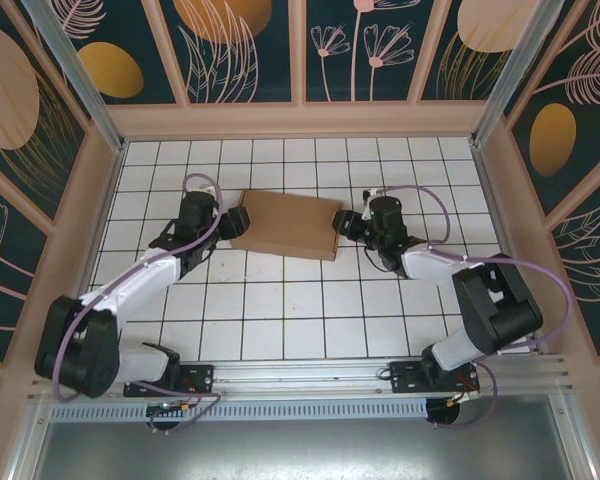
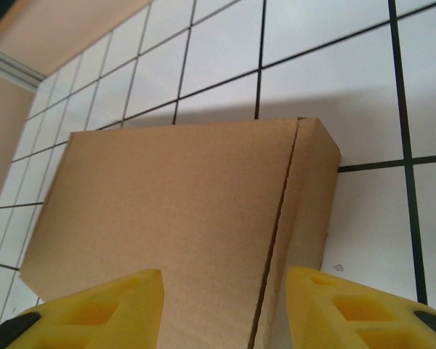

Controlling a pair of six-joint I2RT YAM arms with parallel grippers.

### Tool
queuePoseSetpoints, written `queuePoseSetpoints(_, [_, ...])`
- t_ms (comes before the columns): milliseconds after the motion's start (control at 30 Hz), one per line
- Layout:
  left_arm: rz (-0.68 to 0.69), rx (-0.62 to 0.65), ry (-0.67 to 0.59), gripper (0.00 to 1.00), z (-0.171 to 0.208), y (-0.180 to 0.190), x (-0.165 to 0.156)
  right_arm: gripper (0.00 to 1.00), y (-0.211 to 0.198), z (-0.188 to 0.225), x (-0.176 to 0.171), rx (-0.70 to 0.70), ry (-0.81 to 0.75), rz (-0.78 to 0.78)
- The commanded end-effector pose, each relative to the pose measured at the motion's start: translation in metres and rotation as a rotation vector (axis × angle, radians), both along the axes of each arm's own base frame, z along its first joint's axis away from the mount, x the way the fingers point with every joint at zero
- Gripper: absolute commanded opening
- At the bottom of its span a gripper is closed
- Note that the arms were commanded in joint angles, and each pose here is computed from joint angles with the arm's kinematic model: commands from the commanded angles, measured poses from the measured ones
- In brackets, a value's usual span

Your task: Fold the paper box

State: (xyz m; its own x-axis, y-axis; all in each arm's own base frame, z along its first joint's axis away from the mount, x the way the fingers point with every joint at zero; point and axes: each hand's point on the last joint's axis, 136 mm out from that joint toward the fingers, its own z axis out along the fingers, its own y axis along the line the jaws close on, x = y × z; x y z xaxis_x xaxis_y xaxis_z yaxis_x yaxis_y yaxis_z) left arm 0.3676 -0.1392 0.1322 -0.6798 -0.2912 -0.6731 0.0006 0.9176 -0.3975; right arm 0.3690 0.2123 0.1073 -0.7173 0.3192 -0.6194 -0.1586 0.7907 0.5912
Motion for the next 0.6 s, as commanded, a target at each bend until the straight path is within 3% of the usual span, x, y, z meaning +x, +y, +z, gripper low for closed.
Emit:
queuePoseSetpoints(0, [0.047, 0.084, 0.046, 0.67, -0.023, 0.008, 0.014, 0.48, 0.001, -0.016, 0.004, -0.017, 0.083, -0.033])
queuePoseSetpoints(200, [0.098, 0.211, 0.093, 0.54, -0.054, 0.022, 0.041, 0.42, 0.011, -0.034, 0.019, -0.043, 0.135, -0.01])
queuePoseSetpoints(367, [0.016, 0.094, 0.138, 0.46, -0.074, -0.006, 0.046, 0.32, 0.004, -0.041, 0.039, -0.067, 0.139, -0.029])
queuePoseSetpoints(567, [-0.013, -0.06, 0.158, 0.36, -0.075, -0.032, 0.054, 0.31, -0.009, -0.033, 0.069, -0.038, 0.092, -0.027])
